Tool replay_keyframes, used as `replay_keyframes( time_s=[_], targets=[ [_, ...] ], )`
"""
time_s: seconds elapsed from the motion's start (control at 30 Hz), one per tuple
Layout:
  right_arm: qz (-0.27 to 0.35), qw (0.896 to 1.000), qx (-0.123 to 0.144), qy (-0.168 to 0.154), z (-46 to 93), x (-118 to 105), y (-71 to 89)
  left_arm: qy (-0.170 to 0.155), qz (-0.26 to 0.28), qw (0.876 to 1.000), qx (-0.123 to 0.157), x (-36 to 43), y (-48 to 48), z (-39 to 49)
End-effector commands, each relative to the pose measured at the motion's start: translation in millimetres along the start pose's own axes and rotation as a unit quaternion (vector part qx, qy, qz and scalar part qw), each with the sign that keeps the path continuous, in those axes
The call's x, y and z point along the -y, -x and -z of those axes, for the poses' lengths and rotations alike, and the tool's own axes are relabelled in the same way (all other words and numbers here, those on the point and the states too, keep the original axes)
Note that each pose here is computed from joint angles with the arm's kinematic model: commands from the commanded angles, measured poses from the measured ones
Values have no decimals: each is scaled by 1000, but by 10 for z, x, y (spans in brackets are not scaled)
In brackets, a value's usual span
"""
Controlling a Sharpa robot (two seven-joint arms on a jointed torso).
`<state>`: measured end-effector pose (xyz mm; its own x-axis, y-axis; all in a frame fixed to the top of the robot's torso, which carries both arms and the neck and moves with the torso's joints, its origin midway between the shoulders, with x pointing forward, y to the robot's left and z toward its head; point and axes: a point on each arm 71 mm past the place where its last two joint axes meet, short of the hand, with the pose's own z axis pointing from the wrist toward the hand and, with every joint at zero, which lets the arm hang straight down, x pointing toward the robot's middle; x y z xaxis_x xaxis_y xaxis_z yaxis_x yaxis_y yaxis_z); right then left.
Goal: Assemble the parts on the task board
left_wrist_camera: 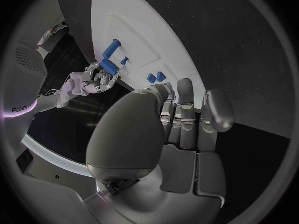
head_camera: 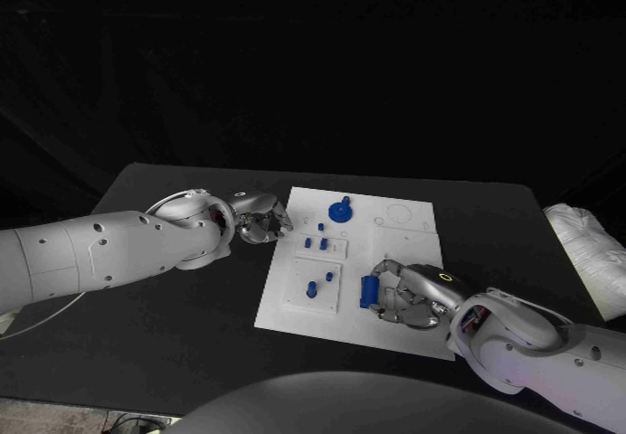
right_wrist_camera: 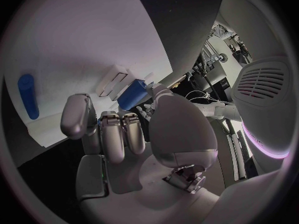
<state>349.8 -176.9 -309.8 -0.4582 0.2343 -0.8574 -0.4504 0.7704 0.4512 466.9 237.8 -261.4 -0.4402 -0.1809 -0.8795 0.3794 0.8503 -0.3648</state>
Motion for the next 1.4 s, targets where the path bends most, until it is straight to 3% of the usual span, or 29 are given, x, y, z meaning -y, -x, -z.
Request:
replay_keyframes(
  time_s=[0.03, 0.6, 0.83, 1.07, 1.17, 1.27, 1.4],
  targets=[
    [4, 1000, -18, -3, -1, -5, -31, 0, 2, 1000, -9, 12, -15, -3],
    [7, 1000, -14, -5, -2, 6, -26, 1, 2, 1000, -11, 12, -23, -10],
    [6, 1000, 3, 2, 10, 3, 1, 0, 3, 1000, -11, 13, -27, -10],
    [-6, 999, 41, 11, 75, 30, 80, 0, 3, 1000, -9, 12, -25, -7],
    [-15, 998, 63, 8, 123, 69, 198, 0, 3, 1000, -8, 16, -24, -7],
    [-13, 997, 79, -4, 145, 127, 420, 0, 3, 1000, -7, 18, -23, -8],
    [2, 997, 71, -41, 128, 243, 754, 1, 3, 1000, -7, 25, -26, -19]
  ],
)
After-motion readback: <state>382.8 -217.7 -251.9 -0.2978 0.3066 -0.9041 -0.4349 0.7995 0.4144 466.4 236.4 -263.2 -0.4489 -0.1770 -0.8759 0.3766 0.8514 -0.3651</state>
